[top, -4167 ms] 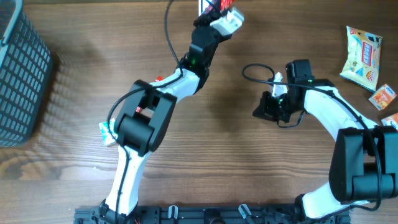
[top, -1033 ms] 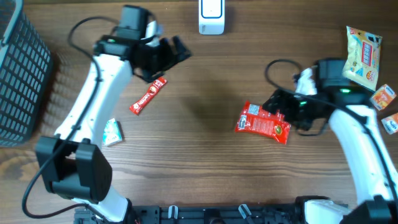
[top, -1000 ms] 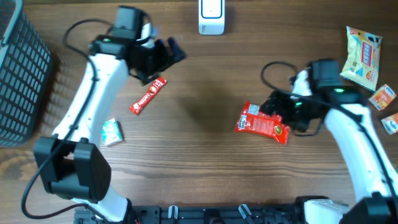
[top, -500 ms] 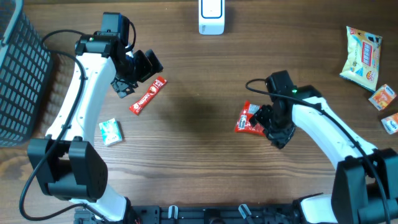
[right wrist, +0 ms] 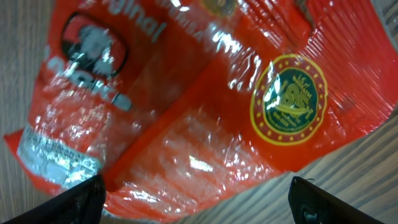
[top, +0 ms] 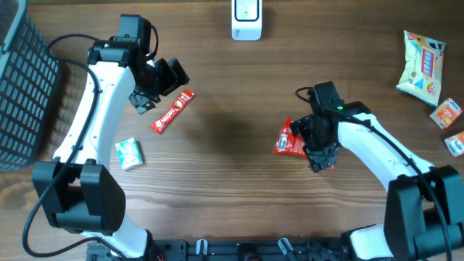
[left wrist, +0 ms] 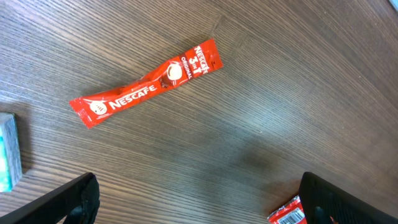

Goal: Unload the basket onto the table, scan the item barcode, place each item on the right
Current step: 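Reach the right gripper to the red Hacks bag and grasp it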

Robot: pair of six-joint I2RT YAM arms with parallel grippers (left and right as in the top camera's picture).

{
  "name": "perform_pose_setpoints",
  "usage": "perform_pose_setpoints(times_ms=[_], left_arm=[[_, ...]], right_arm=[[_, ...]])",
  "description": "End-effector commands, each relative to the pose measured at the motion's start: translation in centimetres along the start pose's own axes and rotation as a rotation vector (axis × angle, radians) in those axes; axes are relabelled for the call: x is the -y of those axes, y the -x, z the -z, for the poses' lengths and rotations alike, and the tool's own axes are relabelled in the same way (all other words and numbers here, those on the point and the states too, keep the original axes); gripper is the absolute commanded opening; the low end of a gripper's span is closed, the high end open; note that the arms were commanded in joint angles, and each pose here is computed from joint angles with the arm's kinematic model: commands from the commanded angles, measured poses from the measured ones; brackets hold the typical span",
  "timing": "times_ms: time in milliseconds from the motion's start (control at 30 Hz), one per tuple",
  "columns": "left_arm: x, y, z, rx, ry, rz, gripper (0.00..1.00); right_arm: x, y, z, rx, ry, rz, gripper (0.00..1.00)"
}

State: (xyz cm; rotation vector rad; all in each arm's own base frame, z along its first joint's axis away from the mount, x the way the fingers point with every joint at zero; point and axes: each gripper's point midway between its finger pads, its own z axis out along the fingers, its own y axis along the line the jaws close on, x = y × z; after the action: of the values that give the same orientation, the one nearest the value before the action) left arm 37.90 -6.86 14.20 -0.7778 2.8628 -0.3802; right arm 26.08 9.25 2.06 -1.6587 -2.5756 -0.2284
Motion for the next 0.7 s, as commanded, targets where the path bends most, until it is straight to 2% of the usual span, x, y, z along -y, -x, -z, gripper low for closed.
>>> perform_pose_setpoints(times_ms=[0, 133, 233, 333, 367, 433, 633, 667], left_arm=[[-0.2, 0.2, 0.6, 0.017, 0.005, 0.000, 1.00], [-0.2, 0.2, 0.6, 0.018, 0.005, 0.000, 1.00], [-0.3, 0.1, 0.6, 0.015, 0.007, 0.001, 1.00], [-0.4, -0.1, 0.6, 0.006, 0.014, 0.002, 1.00], [-0.5, -0.1, 0.6, 0.005, 0.014, -0.003, 1.00], [-0.5, -0.2, 0.6, 0.004, 0.015, -0.020, 1.00], [-0.5, -0.2, 0.6, 0.003, 0.015, -0.020, 1.00], [-0.5, -0.2, 0.6, 0.003, 0.015, -0.020, 1.00]], right_arm=[[0.7, -0.1, -1.5, -0.015, -0.056, -0.080, 0.95], [0.5, 0.1, -2.6, -0.015, -0.069, -0.083, 0.93], [-0.2, 0.6, -3.2, 0.003, -0.051, -0.078, 0.81], [-0.3, 1.1, -3.1, 0.032, -0.045, -0.073, 0.61], [-0.2, 1.4, -3.1, 0.050, -0.048, -0.073, 0.52], [0.0, 2.2, -3.1, 0.096, -0.059, -0.059, 0.27], [-1.1, 5.1, -1.2, 0.172, -0.019, 0.061, 0.13], [-1.5, 6.0, -0.5, 0.191, -0.004, 0.094, 0.04]])
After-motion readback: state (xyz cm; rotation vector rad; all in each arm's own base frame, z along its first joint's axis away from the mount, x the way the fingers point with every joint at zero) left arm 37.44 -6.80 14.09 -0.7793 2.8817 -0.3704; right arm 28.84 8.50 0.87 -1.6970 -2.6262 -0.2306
